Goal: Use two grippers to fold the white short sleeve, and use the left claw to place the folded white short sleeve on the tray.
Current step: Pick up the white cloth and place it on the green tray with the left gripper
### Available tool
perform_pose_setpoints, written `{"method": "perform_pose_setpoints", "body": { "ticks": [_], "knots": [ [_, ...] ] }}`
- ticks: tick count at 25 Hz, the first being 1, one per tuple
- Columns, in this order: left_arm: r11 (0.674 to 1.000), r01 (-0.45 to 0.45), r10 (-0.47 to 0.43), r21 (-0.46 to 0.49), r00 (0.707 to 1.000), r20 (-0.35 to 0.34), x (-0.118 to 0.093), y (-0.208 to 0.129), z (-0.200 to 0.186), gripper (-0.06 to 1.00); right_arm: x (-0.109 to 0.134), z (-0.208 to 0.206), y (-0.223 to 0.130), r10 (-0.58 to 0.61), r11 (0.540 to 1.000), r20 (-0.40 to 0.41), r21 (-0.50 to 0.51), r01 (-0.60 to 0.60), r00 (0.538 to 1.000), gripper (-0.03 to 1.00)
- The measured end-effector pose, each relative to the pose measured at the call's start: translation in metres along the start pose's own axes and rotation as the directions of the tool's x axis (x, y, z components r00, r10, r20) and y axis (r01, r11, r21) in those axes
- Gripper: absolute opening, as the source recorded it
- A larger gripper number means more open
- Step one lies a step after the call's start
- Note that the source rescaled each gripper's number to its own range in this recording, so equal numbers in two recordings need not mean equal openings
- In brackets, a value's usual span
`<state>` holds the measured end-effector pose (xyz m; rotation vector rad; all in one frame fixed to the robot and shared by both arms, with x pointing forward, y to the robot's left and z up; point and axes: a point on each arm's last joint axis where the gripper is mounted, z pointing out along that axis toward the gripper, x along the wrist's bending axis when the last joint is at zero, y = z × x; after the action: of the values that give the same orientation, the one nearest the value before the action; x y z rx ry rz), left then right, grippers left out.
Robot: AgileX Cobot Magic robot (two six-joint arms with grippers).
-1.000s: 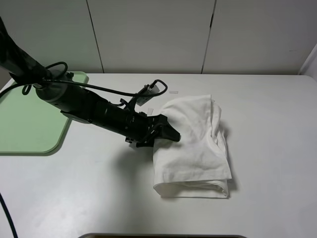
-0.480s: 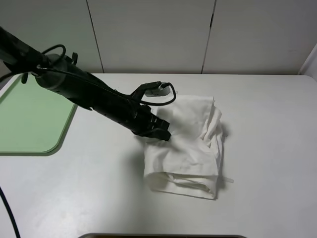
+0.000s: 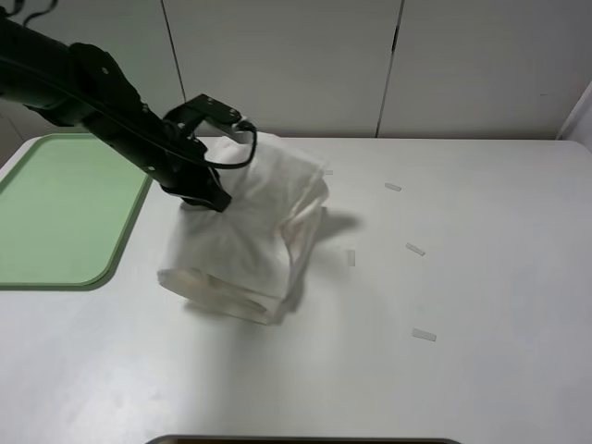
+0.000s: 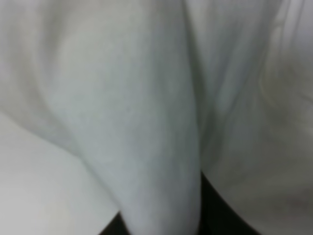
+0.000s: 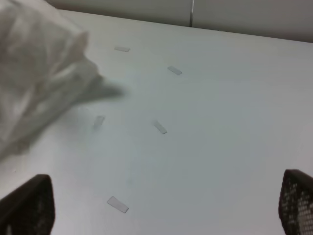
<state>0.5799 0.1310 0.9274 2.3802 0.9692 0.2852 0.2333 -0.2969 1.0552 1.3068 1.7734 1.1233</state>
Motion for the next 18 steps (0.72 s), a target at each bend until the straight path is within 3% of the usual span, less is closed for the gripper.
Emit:
{"method": "perform_pose_setpoints", "body": {
  "ticks": [1, 2, 3, 6, 8, 11, 14, 18],
  "knots": [
    [1.000, 0.016, -0.015, 0.011, 0.999, -0.047, 0.015, -0.003, -0.010, 0.09, 0.000, 0.000, 0.000, 0.000, 1.000, 0.000, 0.000, 0.000, 1.000, 1.00],
    [1.000, 0.016, -0.015, 0.011, 0.999, -0.047, 0.015, -0.003, -0.010, 0.09, 0.000, 0.000, 0.000, 0.000, 1.000, 0.000, 0.000, 0.000, 1.000, 1.00],
    [0.999, 0.026, -0.023, 0.026, 0.995, -0.093, 0.033, -0.009, -0.016, 0.09, 0.000, 0.000, 0.000, 0.000, 1.000, 0.000, 0.000, 0.000, 1.000, 1.00],
    [0.999, 0.015, -0.009, 0.042, 0.992, -0.126, 0.045, -0.014, -0.020, 0.09, 0.000, 0.000, 0.000, 0.000, 1.000, 0.000, 0.000, 0.000, 1.000, 1.00],
    [0.995, -0.034, 0.057, 0.097, 0.969, -0.240, 0.088, -0.035, -0.034, 0.09, 0.000, 0.000, 0.000, 0.000, 1.000, 0.000, 0.000, 0.000, 1.000, 1.00],
    [0.991, -0.071, 0.104, 0.112, 0.940, -0.324, 0.114, -0.046, -0.044, 0.09, 0.000, 0.000, 0.000, 0.000, 1.000, 0.000, 0.000, 0.000, 1.000, 1.00],
    [0.994, -0.056, 0.090, 0.096, 0.912, -0.400, 0.137, -0.056, -0.055, 0.09, 0.000, 0.000, 0.000, 0.000, 1.000, 0.000, 0.000, 0.000, 1.000, 1.00],
    [0.995, -0.029, 0.068, 0.095, 0.895, -0.440, 0.153, -0.067, -0.064, 0.09, 0.000, 0.000, 0.000, 0.000, 1.000, 0.000, 0.000, 0.000, 1.000, 1.00]
  ]
}}
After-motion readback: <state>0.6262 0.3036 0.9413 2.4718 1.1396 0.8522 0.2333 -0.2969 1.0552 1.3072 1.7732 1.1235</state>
